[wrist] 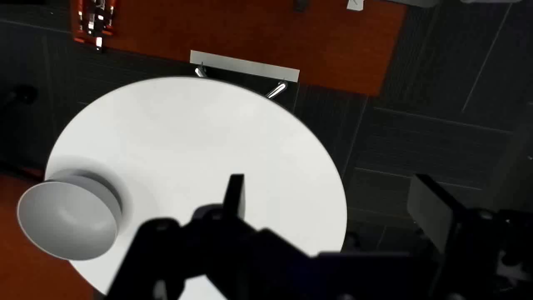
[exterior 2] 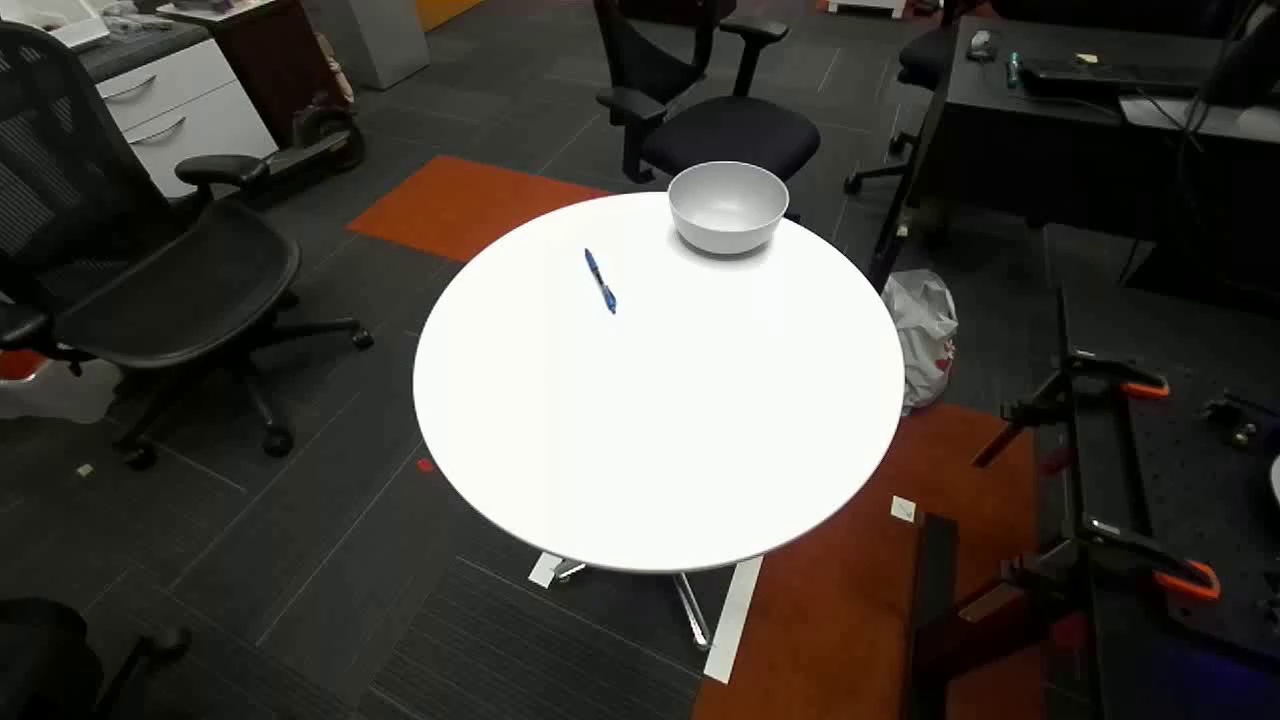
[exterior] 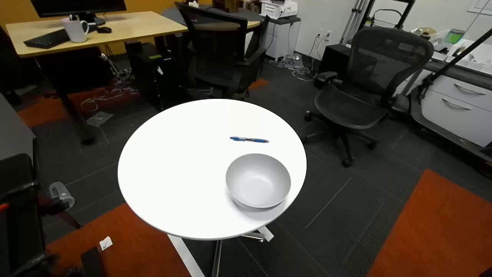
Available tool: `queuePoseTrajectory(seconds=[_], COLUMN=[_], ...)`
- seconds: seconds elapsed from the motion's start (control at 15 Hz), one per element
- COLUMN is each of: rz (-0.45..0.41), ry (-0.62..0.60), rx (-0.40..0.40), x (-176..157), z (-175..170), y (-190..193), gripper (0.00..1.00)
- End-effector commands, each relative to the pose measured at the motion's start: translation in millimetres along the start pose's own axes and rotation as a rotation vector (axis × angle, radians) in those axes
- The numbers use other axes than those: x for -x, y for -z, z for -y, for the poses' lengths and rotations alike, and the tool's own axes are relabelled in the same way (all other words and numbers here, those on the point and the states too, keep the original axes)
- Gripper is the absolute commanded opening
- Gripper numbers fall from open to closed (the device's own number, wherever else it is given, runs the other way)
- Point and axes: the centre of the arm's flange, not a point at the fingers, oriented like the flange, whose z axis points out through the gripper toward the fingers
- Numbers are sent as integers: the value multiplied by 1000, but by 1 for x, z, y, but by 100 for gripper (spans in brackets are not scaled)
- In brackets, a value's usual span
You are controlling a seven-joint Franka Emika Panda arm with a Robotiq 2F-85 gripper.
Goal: Pick the marker and put it in the bowl
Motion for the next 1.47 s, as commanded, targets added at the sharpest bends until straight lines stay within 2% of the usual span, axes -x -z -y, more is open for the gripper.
queuePoseTrajectory(seconds=[0.0,0.4,0.8,1.4], rz=[0,0,-6,-104], ry=[0,0,-179,-414], rx=[0,0,42,56], x=[0,0,-71,-206], z=[0,0,-27,-117], y=[0,0,-28,-80], gripper=[100,100,100,100])
